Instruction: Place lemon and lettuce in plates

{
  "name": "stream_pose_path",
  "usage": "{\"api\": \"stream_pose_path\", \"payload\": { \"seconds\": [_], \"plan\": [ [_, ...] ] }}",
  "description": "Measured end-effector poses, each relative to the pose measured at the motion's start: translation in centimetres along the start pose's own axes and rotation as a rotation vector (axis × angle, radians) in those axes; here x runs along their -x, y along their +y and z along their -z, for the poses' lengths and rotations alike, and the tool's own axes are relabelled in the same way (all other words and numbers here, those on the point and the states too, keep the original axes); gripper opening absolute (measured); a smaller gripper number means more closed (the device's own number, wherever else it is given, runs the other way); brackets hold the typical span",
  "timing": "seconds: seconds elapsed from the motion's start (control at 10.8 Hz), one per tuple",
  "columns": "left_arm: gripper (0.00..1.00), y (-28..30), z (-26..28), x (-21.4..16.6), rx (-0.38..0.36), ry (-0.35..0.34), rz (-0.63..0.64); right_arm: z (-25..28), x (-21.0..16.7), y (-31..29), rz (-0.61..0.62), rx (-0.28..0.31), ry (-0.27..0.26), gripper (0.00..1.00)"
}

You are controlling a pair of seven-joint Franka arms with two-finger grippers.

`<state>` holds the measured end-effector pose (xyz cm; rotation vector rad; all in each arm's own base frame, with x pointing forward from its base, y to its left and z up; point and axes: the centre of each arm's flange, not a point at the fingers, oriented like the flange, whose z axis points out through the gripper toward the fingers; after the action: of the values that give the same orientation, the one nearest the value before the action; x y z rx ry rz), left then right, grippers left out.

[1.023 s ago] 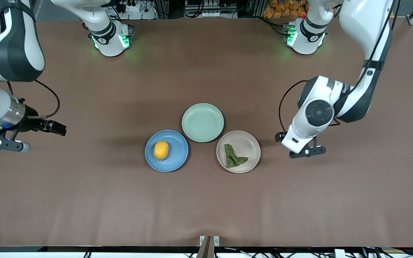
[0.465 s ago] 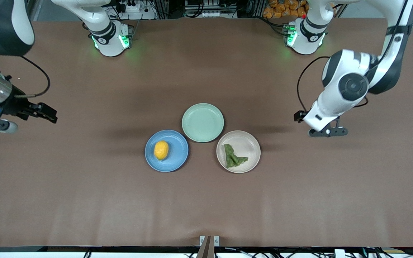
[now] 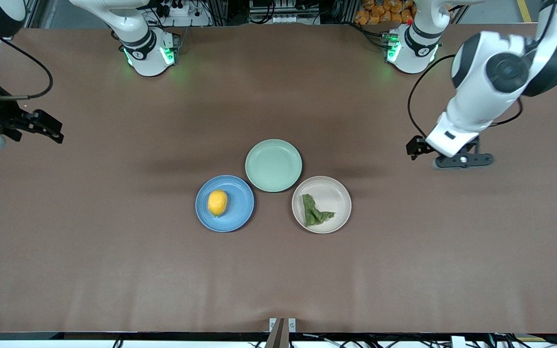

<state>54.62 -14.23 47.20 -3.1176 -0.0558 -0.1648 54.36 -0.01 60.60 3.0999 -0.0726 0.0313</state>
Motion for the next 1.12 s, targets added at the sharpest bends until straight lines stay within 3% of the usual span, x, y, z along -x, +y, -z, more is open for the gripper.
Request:
{"api": "stream_pose_path", "payload": {
  "seconds": [0.19, 0.56, 0.84, 1.12],
  "plan": [
    [1.00, 0.0, 3.7, -1.6, 0.024, 0.065, 0.011, 1.8, 0.3, 1.3, 0.024, -0.001, -0.001, 1.00],
    [1.00, -0.5, 8.8, -1.2, -0.009, -0.063, -0.076, 4.1, 0.6, 1.7, 0.063, -0.005, 0.016, 1.00],
    [1.00, -0.9, 13.3, -1.0, -0.004, -0.083, -0.079, 5.3, 0.1, 1.5, 0.073, -0.005, 0.044, 1.00],
    [1.00, -2.6, 16.2, -1.0, 0.025, -0.102, -0.044, 5.4, -1.0, 1.0, 0.072, -0.048, 0.047, 1.00]
  ]
}}
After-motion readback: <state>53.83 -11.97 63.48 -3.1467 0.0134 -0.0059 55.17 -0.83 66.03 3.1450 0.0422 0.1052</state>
